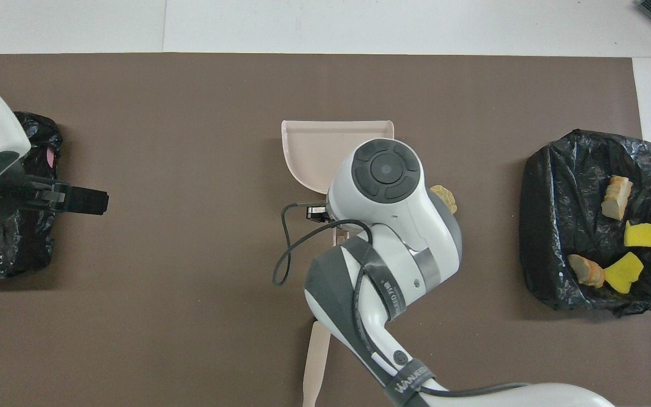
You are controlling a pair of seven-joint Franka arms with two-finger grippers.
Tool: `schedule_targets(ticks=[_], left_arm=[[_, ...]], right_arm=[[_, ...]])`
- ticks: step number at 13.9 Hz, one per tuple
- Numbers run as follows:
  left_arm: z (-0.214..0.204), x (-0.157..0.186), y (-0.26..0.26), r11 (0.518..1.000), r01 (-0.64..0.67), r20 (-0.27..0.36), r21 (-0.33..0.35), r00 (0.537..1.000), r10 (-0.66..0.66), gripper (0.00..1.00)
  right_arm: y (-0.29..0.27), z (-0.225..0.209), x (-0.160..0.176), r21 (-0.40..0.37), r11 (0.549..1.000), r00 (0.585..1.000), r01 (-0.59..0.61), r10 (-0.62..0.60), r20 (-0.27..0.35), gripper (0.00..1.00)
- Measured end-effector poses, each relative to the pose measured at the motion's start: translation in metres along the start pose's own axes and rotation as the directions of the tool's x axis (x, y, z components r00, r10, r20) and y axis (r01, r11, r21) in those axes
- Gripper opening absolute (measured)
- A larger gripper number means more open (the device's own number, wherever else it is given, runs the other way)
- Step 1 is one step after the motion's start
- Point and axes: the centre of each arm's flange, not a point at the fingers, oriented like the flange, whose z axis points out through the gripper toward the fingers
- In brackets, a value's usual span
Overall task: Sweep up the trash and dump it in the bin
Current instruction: 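Return the dustpan with the right gripper to the table center, then lower the dustpan beside the remaining crumbs and release with the right gripper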
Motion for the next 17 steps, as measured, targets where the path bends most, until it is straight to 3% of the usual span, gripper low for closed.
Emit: schedule_targets(ticks=[5, 13, 14, 17], left_arm=[[-0.013, 0.002, -0.011, 1.0, -0.011, 0.035, 0.011, 0.999, 0.011, 1.0], [-0.025, 0.011, -0.043, 0.997, -0.074, 0.032, 0.017, 0.997, 0.073, 1.0], [-0.025, 0.01, -0.049, 0.998, -0.064, 0.032, 0.019, 0.997, 0.063, 1.0], [-0.026, 0.007, -0.072, 1.0, -0.022, 0.036, 0.022, 0.999, 0.021, 1.0]], right_arm=[[-0.039, 0.064, -0.007, 0.018, 0.999, 0.999, -0.035, 0.035, -0.027, 0.32], [-0.048, 0.069, -0.014, 0.018, 0.997, 0.996, 0.078, -0.077, -0.034, 0.32], [-0.048, 0.07, -0.015, 0.014, 0.995, 0.994, 0.103, -0.102, -0.034, 0.37], [-0.045, 0.071, -0.015, 0.002, 0.986, 0.986, 0.167, -0.167, -0.023, 0.7]])
